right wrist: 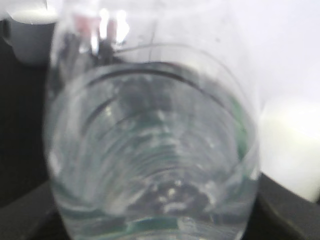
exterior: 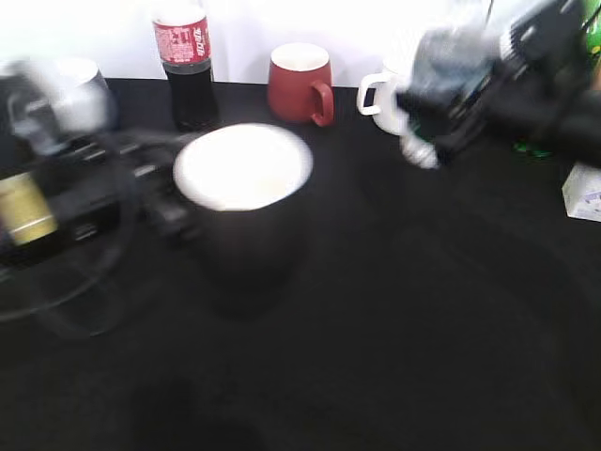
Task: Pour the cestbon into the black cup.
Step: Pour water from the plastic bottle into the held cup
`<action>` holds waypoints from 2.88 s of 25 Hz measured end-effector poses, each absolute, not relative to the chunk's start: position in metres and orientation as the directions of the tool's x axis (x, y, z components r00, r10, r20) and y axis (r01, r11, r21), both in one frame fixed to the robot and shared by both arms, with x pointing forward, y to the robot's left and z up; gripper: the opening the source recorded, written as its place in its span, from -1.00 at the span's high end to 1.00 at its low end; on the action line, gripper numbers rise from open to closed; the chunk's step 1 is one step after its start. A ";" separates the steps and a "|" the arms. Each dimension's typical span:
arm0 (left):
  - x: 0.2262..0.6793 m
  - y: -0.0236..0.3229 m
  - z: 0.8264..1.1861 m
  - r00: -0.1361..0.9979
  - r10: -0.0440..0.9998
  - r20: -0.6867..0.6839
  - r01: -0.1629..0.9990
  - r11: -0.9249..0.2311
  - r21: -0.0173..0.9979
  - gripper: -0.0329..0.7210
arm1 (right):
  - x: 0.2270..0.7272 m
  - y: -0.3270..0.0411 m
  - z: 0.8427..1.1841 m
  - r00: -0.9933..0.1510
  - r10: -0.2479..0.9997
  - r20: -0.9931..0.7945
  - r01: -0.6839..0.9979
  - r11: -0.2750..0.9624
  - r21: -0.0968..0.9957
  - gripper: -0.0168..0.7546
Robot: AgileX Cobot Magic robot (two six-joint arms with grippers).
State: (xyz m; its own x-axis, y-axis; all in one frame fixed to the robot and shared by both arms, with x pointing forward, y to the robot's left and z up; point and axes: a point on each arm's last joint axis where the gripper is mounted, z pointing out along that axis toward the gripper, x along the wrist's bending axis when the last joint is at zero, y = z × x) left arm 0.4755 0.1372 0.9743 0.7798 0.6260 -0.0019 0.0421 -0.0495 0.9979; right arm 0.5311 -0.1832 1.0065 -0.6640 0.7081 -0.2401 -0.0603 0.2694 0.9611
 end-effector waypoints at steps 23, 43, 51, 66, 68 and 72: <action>0.495 0.051 0.990 0.842 0.539 -0.019 0.071 -0.076 0.995 0.78 | 0.518 -0.186 1.036 -0.208 0.142 -0.968 -0.632 0.736 0.243 -0.34; 0.494 0.050 0.991 0.847 0.531 -0.016 0.060 -0.065 0.996 0.78 | 0.518 -0.185 1.047 0.037 0.050 -0.998 -0.669 0.743 0.012 -0.34; 0.494 0.050 0.991 0.849 0.528 -0.024 0.068 -0.064 0.996 0.78 | 0.519 -0.187 1.049 0.101 0.005 -0.995 -0.648 0.759 -0.062 -0.34; 0.491 0.049 0.993 0.867 0.498 -0.029 0.071 -0.066 0.995 0.78 | 0.520 -0.189 1.056 0.035 0.176 -0.984 -0.635 0.764 0.114 -0.34; 0.493 0.051 0.996 0.852 0.520 -0.059 0.079 -0.016 0.997 0.78 | 0.518 -0.187 1.054 -0.096 0.294 -0.951 -0.654 0.702 0.283 -0.34; 0.504 0.061 0.998 0.813 0.581 -0.041 0.054 -0.005 0.999 0.78 | 0.516 -0.184 1.053 -0.396 0.544 -0.740 -0.558 0.497 0.664 -0.34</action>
State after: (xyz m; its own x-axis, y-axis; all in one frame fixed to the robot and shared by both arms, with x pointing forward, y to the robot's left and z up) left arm 0.5044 0.0615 0.9979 0.8132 0.5805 -0.0411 0.0539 -0.0049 0.9985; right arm 0.5162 -0.1844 1.0526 -0.3956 0.5443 -0.7397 -0.5581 0.4972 0.6643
